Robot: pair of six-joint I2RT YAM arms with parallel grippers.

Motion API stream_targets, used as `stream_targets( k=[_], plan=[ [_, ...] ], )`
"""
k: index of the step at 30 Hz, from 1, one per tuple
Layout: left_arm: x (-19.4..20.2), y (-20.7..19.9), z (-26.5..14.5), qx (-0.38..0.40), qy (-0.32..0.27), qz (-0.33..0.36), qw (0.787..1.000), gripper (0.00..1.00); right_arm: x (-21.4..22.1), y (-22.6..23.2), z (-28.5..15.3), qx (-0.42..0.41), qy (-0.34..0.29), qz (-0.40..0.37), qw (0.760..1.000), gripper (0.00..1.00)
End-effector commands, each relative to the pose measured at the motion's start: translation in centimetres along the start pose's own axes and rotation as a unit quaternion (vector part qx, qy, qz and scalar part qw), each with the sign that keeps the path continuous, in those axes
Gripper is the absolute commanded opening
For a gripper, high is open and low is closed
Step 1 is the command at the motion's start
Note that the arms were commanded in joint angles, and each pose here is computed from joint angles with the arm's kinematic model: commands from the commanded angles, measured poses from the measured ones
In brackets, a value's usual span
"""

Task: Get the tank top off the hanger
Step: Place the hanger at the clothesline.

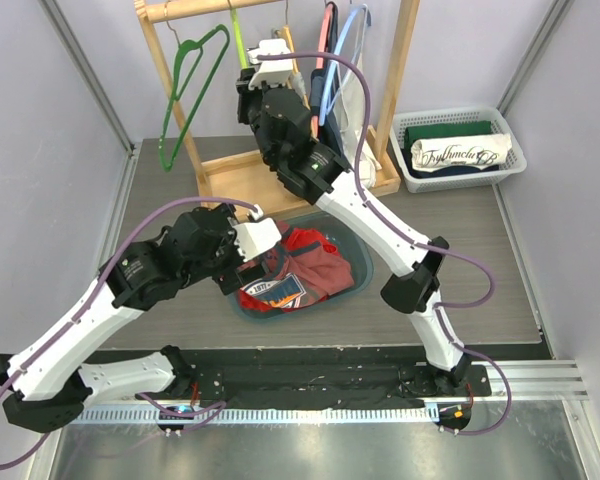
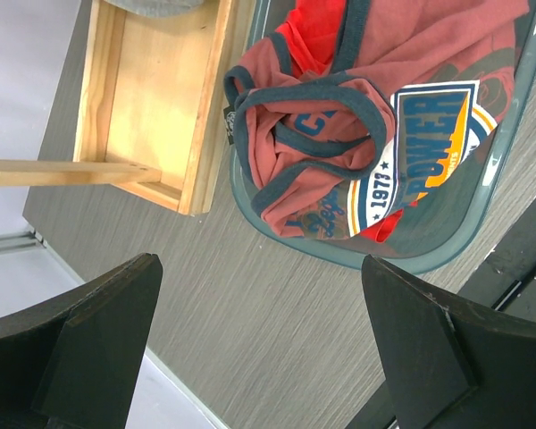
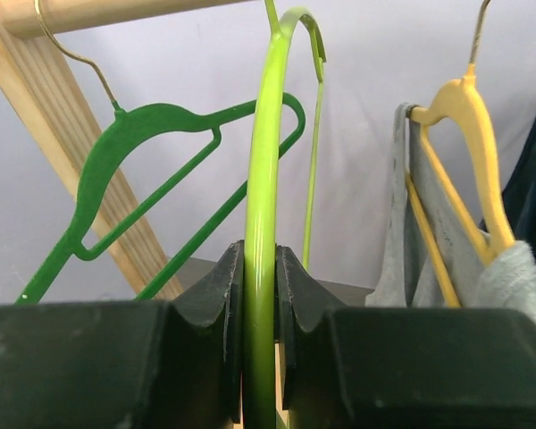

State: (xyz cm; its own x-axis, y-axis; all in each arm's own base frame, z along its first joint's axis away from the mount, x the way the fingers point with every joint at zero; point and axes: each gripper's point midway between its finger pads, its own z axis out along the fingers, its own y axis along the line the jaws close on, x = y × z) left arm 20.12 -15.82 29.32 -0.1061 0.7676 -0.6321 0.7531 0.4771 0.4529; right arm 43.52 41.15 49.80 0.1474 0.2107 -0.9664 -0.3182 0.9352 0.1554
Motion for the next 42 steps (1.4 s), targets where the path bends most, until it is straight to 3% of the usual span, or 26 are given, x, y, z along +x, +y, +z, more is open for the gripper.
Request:
stream_targets(
  k=[1,11,19,27,29,30,31,32,33,39,42],
  plan=[
    [-0.3,0.3,-1.0,-0.002,-0.019,-0.005,1.000,0.99,-3.1,0.4,0.9,-0.024,-0.050,0.070,0.996,0.01],
    [-1.5,0.7,-2.0,0.002,-0.042,0.004,0.999,1.00,-0.3,3.1,0.9,-0.057,-0.031,0.040,0.997,0.01],
    [-1.3,0.5,-1.9,0.007,-0.039,0.003,0.999,1.00,-0.5,5.2,0.3,-0.096,-0.037,0.036,0.994,0.01],
    [-1.2,0.9,-1.7,-0.001,-0.037,0.005,0.999,1.00,0.7,4.3,0.2,-0.077,-0.014,0.022,0.997,0.03],
    [-1.3,1.2,-1.6,-0.009,-0.036,0.004,0.999,1.00,0.7,3.7,-0.4,-0.071,0.001,0.013,0.997,0.18],
    [-1.3,1.3,-1.6,-0.011,-0.036,0.003,0.999,1.00,0.6,3.5,-0.7,-0.070,0.007,0.012,0.997,0.31],
    [-1.4,1.5,-1.7,-0.016,-0.039,0.001,0.999,1.00,2.0,3.2,-1.0,-0.069,0.027,0.003,0.997,0.37],
    [-1.5,1.8,-1.7,-0.022,-0.040,-0.002,0.999,1.00,-0.2,2.6,-1.9,-0.071,0.017,0.011,0.997,0.42],
    [-1.7,2.1,-1.7,-0.027,-0.043,-0.003,0.999,1.00,0.8,2.4,-2.2,-0.073,0.031,0.009,0.997,0.50],
    [-2.7,3.9,-2.1,-0.066,-0.057,-0.018,0.996,1.00,-3.3,0.7,-5.0,-0.095,0.029,0.018,0.995,0.71],
    [-3.2,4.2,-2.5,-0.067,-0.063,-0.020,0.996,1.00,-5.4,-0.6,-5.8,-0.095,0.023,0.015,0.995,0.73]
  ],
)
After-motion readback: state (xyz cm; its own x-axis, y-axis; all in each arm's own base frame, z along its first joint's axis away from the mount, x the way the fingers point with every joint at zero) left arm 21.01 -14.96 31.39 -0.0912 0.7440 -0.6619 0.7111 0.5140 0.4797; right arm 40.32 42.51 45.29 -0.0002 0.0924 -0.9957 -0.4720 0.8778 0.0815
